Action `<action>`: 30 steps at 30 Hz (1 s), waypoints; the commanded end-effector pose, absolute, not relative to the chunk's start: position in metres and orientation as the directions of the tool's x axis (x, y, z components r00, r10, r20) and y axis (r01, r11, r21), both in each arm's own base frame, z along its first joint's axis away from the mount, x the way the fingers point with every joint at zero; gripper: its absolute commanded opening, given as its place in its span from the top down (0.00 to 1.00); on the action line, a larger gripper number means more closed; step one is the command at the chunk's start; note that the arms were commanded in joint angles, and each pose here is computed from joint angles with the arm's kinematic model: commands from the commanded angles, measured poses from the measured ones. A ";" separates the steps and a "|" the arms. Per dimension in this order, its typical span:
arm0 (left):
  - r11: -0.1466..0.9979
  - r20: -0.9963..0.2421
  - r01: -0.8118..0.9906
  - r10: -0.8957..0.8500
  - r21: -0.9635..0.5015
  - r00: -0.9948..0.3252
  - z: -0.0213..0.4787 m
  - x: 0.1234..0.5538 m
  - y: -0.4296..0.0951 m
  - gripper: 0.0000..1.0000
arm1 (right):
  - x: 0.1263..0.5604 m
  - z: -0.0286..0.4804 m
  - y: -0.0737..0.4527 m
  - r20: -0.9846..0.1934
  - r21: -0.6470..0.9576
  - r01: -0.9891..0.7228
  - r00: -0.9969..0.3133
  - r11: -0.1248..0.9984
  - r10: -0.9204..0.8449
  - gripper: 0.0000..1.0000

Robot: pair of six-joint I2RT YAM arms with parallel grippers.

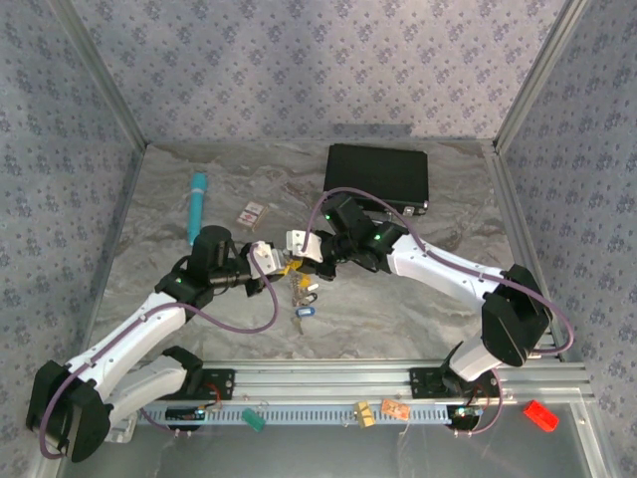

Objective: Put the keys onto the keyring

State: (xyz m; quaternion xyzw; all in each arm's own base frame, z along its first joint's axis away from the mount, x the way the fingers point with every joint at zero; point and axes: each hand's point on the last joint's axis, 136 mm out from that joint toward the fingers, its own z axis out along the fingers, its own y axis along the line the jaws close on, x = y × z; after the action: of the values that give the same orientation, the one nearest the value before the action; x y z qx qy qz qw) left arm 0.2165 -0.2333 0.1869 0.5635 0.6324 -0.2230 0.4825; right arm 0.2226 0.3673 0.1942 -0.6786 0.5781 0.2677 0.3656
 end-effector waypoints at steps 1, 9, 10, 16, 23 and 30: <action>0.258 -0.885 0.911 0.426 0.320 0.190 0.218 0.220 -0.243 0.89 | 0.214 0.201 0.377 -0.810 -0.159 -0.982 0.188 -0.100 -0.556 1.00; 0.246 -0.880 0.911 0.430 0.332 0.204 0.216 0.218 -0.243 1.00 | 0.218 0.202 0.377 -0.806 -0.168 -0.983 0.182 -0.077 -0.563 1.00; 0.246 -0.879 0.910 0.430 0.335 0.207 0.217 0.218 -0.243 1.00 | 0.222 0.204 0.376 -0.810 -0.175 -0.983 0.172 -0.049 -0.560 0.95; 0.254 -0.863 0.896 0.454 0.365 0.223 0.211 0.219 -0.238 1.00 | 0.240 0.220 0.338 -0.868 -0.138 -0.979 0.046 0.150 -0.495 0.64; 0.273 -0.836 0.874 0.498 0.402 0.229 0.202 0.226 -0.232 1.00 | 0.237 0.171 0.298 -0.769 -0.053 -0.900 -0.240 0.433 -0.592 0.64; 0.291 -0.821 0.865 0.531 0.409 0.209 0.196 0.229 -0.223 1.00 | 0.209 0.123 0.296 -0.696 0.063 -0.829 -0.435 0.556 -0.571 0.64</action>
State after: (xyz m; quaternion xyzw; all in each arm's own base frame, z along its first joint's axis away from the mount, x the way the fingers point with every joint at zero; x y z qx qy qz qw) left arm 0.2292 -0.2265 0.1897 0.5694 0.6206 -0.1721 0.5109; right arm 0.2079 0.3029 0.1358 -0.4801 0.7826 0.2182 0.3308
